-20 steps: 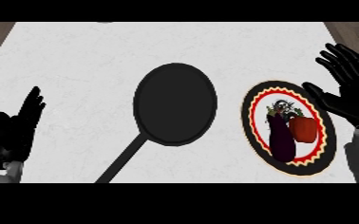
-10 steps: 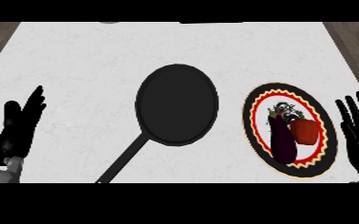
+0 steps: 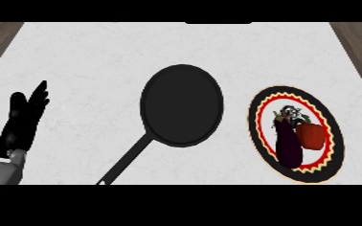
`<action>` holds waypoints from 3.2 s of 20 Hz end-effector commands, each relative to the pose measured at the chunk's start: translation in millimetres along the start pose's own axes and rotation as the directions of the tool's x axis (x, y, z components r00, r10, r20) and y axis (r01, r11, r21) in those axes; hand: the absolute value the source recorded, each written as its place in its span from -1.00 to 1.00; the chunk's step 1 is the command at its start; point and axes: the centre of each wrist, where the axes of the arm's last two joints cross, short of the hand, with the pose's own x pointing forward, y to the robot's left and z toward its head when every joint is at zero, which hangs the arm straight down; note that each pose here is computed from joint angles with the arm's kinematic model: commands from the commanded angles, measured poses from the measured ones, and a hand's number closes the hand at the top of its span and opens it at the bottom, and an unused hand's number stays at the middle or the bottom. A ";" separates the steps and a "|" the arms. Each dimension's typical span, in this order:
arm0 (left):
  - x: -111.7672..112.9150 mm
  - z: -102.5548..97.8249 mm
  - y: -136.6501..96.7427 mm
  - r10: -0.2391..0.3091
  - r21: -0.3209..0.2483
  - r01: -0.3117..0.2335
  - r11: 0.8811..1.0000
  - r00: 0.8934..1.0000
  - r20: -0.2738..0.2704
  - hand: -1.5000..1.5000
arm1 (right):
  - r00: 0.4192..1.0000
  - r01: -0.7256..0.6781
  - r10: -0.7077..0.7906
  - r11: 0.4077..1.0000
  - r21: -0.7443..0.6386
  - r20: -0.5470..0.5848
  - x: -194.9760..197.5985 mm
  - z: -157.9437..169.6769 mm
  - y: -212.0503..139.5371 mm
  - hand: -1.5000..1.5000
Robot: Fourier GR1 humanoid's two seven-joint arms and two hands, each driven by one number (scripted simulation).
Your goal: Pick the eggplant from the plate and place it in the pan
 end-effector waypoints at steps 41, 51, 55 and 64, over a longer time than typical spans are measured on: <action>-18.9 8.7 -1.3 -0.006 -0.008 0.006 1.000 1.000 -0.002 0.00 | 0.708 -0.481 0.676 0.672 0.564 -0.202 -28.7 -47.1 94.3 -1.00; -7.5 -16.9 -3.6 -0.020 -0.007 0.020 1.000 1.000 0.000 0.00 | 0.709 -0.454 0.668 0.677 0.580 -0.225 -29.7 -55.7 117.9 -1.00; 6.6 7.6 -14.0 -0.009 0.012 0.009 1.000 1.000 0.015 0.00 | 0.674 -0.469 0.702 0.648 0.600 -0.231 -27.4 -52.7 130.0 -1.00; 9.2 0.9 -12.0 -0.009 0.003 0.009 1.000 1.000 -0.010 0.00 | 0.631 -0.617 0.769 0.576 0.536 -0.101 -62.3 -46.5 129.7 1.00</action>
